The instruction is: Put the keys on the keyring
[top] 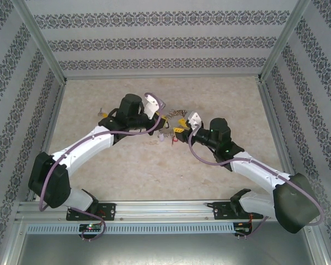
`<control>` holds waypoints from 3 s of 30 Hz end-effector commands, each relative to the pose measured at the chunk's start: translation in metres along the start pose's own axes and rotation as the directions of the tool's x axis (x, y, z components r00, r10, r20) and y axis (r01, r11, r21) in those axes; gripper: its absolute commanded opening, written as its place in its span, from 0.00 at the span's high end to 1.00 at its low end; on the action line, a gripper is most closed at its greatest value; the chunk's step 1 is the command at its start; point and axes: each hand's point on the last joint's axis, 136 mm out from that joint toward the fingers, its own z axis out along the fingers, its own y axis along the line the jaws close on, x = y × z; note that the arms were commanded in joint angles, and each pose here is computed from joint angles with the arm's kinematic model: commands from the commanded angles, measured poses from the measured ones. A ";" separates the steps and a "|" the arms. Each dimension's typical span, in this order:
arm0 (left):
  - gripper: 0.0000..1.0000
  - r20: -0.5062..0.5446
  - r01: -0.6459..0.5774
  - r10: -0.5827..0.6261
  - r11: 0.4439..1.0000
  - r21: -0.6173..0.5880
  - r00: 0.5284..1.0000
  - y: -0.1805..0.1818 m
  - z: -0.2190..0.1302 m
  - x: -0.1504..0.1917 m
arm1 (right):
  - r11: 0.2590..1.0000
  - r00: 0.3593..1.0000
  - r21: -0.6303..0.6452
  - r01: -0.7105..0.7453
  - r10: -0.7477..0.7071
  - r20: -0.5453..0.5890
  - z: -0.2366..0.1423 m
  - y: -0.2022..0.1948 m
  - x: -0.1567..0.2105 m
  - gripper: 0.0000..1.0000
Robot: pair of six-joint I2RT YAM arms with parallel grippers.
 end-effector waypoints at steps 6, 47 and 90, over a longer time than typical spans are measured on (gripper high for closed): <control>1.00 0.185 0.116 -0.128 0.990 0.075 0.974 -0.015 -0.020 -0.043 | 0.986 0.986 -0.157 0.053 -0.027 0.167 -0.001 0.027 -0.036 0.62; 1.00 0.188 0.071 -0.094 0.990 0.124 0.978 -0.029 -0.018 -0.037 | 0.985 0.974 -0.142 0.095 -0.063 0.219 0.011 0.017 -0.059 0.73; 1.00 0.233 -0.083 0.055 0.990 0.114 0.971 -0.041 -0.025 -0.031 | 0.991 0.997 -0.133 -0.023 0.033 0.075 0.029 -0.003 -0.031 0.67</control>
